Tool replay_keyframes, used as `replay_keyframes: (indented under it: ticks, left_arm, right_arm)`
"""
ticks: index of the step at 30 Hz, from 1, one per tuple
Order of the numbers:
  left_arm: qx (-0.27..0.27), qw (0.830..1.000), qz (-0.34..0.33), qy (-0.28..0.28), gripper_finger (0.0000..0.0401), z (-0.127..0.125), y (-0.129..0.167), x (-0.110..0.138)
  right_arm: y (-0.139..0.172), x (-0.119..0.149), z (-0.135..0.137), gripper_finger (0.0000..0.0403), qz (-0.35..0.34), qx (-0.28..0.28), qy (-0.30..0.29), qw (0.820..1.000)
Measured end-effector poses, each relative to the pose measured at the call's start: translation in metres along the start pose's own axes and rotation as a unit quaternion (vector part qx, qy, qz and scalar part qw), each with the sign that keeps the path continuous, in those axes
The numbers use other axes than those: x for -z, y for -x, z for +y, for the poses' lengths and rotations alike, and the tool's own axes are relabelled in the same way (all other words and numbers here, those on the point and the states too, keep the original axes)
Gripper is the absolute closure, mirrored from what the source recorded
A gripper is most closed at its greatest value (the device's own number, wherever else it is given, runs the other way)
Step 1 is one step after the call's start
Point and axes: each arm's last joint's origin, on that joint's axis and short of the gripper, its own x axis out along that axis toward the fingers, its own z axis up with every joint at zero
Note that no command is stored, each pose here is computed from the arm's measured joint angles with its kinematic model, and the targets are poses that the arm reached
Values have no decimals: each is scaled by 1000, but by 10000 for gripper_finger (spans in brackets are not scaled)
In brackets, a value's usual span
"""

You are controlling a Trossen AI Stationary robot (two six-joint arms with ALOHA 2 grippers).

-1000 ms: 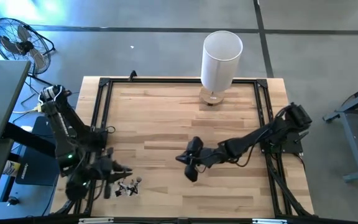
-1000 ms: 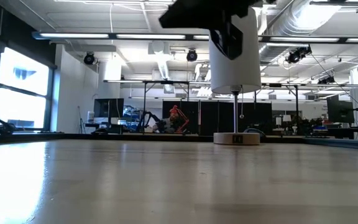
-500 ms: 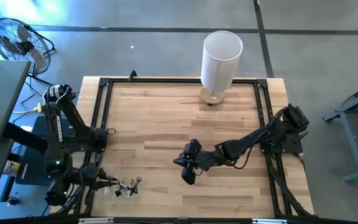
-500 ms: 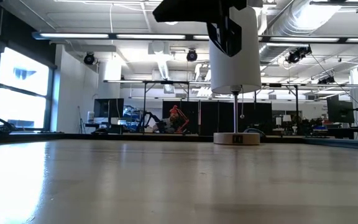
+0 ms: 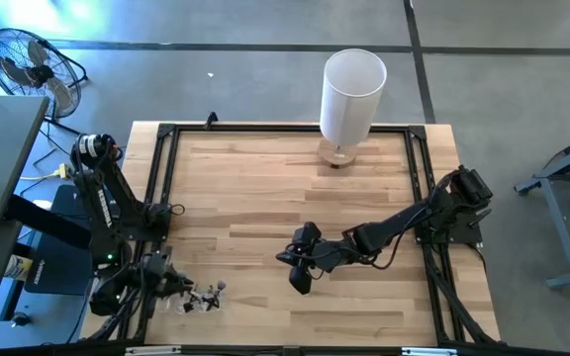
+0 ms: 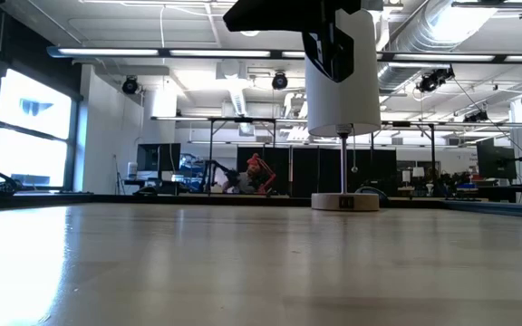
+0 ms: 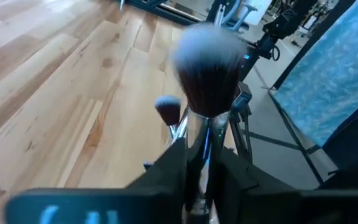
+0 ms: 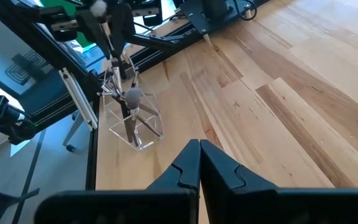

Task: Put items in baskets/containers
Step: Put the powder brush into the transparent organizer, then return to Home Position

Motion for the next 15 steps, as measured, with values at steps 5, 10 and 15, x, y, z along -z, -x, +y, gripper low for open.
replay_keyframes:
  ticks: [5, 10, 15]
  left_arm:
    - [5, 1000, 11, 3, 277, 0, 0, 1]
    - [8, 1000, 12, 10, 256, -1, 0, 0]
    - [12, 1000, 2, 17, 270, -6, 3, -9]
  right_arm:
    - [0, 0, 0, 401, 0, 1, 0, 1000]
    - [0, -1, -1, 401, -1, 2, 4, 1000]
    - [-1, -1, -3, 402, 3, 8, 78, 997]
